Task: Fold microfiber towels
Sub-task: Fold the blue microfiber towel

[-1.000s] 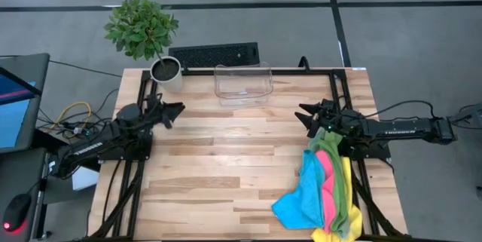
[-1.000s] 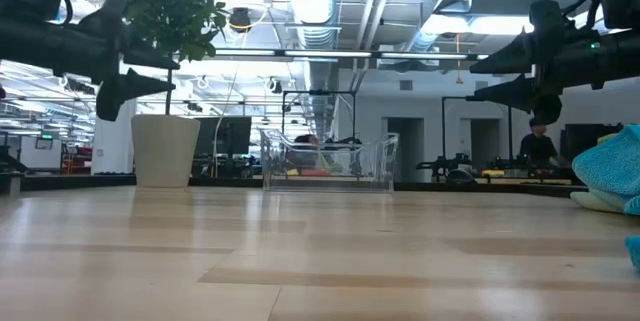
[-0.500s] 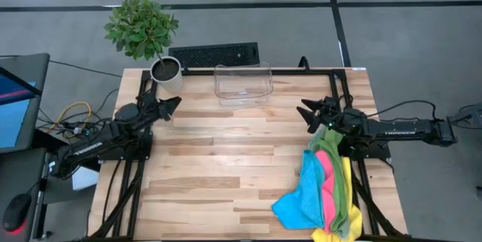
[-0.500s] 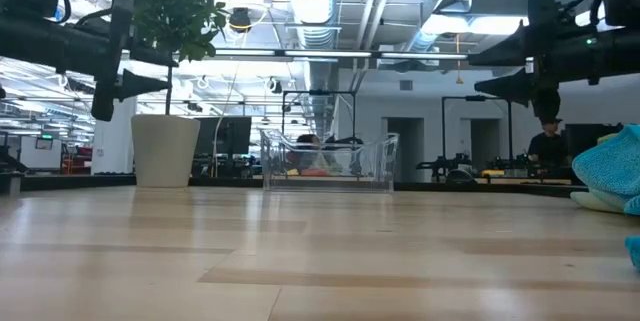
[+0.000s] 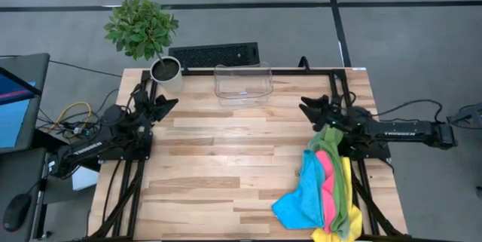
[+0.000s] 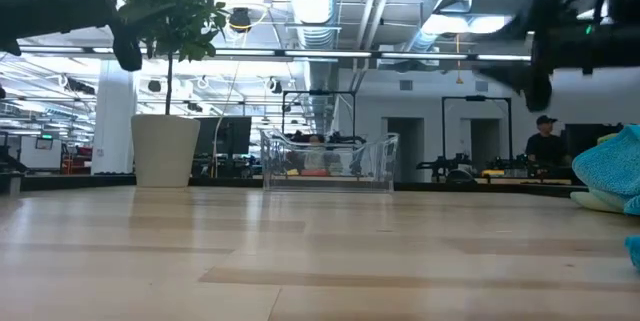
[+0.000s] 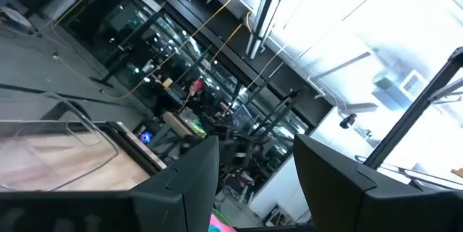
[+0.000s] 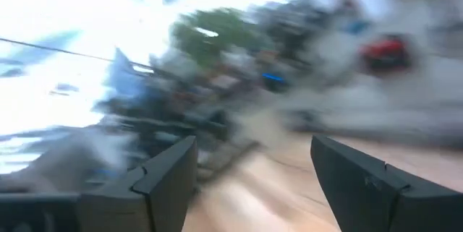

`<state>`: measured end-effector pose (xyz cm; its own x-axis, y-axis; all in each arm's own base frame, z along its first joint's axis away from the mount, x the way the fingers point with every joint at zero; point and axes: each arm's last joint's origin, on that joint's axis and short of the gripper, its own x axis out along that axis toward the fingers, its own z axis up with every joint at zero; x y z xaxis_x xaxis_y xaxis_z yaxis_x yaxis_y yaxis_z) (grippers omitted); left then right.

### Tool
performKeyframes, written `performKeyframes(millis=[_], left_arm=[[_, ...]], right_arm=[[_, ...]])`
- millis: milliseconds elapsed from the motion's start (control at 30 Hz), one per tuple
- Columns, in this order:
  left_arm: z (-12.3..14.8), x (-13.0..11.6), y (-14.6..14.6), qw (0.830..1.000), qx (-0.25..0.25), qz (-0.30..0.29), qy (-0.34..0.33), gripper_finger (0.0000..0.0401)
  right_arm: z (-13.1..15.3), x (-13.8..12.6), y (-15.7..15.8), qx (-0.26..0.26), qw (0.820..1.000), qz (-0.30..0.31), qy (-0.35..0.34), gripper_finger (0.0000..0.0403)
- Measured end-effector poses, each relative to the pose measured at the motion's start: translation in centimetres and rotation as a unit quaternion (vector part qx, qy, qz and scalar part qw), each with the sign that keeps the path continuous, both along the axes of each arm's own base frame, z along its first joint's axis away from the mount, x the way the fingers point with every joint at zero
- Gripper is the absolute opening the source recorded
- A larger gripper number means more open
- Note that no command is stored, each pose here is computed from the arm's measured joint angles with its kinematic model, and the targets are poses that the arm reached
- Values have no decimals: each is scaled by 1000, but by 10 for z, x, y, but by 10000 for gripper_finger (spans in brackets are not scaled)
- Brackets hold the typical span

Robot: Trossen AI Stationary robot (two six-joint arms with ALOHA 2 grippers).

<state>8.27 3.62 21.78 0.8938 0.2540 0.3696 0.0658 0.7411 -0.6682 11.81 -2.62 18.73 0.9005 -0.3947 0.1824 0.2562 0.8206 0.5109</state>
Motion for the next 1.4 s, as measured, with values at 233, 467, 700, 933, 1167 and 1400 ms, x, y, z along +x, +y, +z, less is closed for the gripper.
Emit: performKeyframes(millis=[233,467,700,933,1167,1400], left_arm=[[-1,2,1,1000,5,5,11,171],[-4,4,2,999,25,15,34,177],[-8,6,3,997,42,25,62,179],[-12,6,3,995,43,28,82,179],[-13,7,4,994,48,32,94,179],[-15,7,4,993,49,32,99,179]], right_arm=[[72,10,6,-42,996,28,77,295],[115,41,19,-59,925,97,364,295],[130,75,52,-62,836,194,509,295],[111,110,103,-31,757,294,583,295],[67,120,138,-45,655,298,693,295],[30,130,154,-23,564,344,750,295]])
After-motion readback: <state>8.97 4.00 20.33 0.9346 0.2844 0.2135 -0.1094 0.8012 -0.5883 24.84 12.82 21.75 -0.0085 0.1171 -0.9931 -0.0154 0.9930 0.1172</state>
